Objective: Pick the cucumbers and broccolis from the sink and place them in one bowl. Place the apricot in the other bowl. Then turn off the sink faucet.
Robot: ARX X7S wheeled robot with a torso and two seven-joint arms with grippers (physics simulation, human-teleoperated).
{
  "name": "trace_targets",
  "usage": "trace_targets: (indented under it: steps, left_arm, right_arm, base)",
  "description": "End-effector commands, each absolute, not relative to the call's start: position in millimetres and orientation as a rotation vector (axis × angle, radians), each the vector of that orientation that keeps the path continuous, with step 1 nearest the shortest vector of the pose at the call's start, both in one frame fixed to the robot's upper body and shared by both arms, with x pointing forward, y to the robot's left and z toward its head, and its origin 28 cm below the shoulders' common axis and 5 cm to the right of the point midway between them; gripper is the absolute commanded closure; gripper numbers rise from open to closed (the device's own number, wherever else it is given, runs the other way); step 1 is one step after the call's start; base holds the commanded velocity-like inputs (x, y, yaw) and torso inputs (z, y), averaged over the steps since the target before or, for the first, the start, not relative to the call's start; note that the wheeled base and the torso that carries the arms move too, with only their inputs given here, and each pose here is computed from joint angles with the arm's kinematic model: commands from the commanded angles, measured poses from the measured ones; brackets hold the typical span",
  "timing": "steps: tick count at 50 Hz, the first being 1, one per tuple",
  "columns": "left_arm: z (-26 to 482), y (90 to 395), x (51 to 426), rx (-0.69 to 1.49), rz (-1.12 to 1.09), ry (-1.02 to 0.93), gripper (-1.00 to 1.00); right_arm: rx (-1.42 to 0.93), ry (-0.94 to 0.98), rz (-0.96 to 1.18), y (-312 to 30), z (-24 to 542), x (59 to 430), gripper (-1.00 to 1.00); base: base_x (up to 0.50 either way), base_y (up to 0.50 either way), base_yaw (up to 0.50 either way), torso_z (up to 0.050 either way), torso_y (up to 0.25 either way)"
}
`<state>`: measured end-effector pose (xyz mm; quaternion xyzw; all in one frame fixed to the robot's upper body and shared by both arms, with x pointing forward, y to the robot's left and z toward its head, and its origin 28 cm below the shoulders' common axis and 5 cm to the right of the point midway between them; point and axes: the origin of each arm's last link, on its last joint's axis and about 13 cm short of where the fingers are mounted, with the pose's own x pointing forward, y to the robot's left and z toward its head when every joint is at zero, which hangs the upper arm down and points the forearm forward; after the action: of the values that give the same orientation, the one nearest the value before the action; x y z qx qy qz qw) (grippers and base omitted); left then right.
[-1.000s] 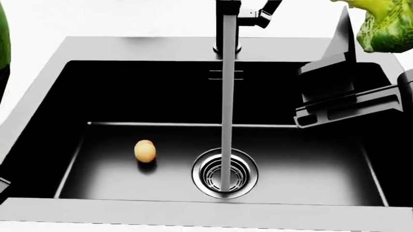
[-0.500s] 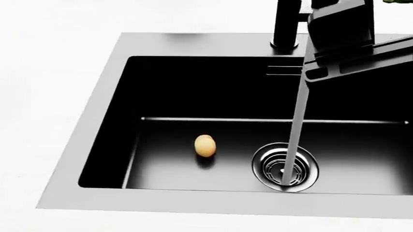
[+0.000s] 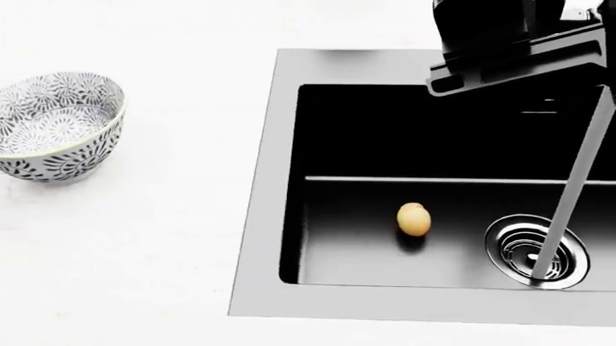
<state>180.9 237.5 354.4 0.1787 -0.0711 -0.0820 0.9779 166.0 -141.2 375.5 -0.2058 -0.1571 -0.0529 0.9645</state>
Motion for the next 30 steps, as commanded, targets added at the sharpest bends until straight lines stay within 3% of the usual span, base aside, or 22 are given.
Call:
trace_targets:
  steps: [1,26,30]
  left_arm:
    - [361.0,234.3,184.3,0.331,-0.194,-0.169,1.00]
    - [354.8,227.2,192.2,0.350,-0.224,-0.136,1.00]
    - [356.9,225.4,198.9,0.355,-0.232,-0.121,1.00]
  right_arm:
    - [-0.410,-0.335,-0.080,-136.6,378.4,172.2,1.00]
    - [-0.415,-0.327,-0.088,-141.6,381.1,172.1,1.00]
    - [-0.383,-0.335,-0.092,-144.7,386.3,173.4,1.00]
  base:
    - [0.00,0.50,0.00,0.000,0.000]
    - [0.00,0.50,0.00,0.000,0.001]
    - [0.00,0.09,0.00,0.000,0.000]
